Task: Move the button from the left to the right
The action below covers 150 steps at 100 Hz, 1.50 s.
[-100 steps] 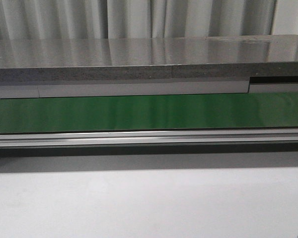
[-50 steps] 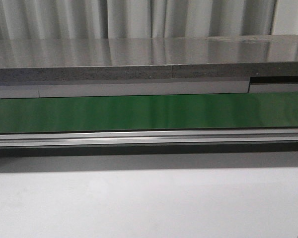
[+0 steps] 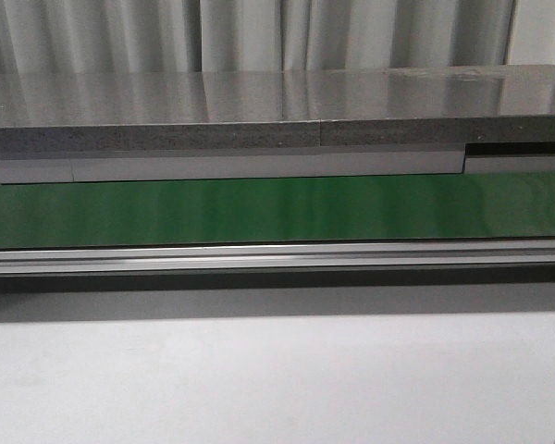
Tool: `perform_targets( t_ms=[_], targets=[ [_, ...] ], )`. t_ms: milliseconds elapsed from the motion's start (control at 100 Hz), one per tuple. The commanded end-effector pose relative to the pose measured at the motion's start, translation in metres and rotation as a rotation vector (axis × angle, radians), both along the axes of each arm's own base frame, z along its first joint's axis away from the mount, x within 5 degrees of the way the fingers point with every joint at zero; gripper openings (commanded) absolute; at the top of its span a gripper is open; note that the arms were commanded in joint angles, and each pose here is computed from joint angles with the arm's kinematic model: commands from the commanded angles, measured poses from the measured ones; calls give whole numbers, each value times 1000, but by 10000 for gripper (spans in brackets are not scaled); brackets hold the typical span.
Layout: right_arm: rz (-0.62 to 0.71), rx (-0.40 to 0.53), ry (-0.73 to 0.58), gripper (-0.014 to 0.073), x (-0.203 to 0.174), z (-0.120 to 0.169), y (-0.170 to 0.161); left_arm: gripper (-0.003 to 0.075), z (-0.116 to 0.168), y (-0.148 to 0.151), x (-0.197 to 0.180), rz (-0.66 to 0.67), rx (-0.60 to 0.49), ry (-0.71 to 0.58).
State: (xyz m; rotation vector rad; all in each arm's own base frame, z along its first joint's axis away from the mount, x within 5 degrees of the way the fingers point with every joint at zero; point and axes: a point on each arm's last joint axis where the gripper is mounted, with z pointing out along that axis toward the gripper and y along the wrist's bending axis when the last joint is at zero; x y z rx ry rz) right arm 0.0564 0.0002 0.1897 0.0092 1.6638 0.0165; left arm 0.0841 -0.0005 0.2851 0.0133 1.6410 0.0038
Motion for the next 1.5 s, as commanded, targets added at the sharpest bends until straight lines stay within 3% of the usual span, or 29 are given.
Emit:
perform_targets(
  t_ms=[0, 620, 700, 920, 1240, 1490],
  targets=[
    [1, 4, -122, -68, -2, 14, 0, -20, 16, 0, 0, -4, -14, -102],
    [1, 4, -122, -68, -2, 14, 0, -20, 16, 0, 0, -4, -2, -101],
    [1, 4, -122, -68, -2, 14, 0, -20, 15, 0, 0, -2, 38, -102],
    [1, 4, -122, -68, -2, 14, 0, -20, -11, 0, -6, -3, 76, -133],
    [1, 4, -122, -68, -2, 14, 0, -20, -62, 0, -26, -5, 41, -212],
    [1, 4, -121, -68, -2, 14, 0, -20, -77, 0, -30, -7, 18, -217]
  ],
)
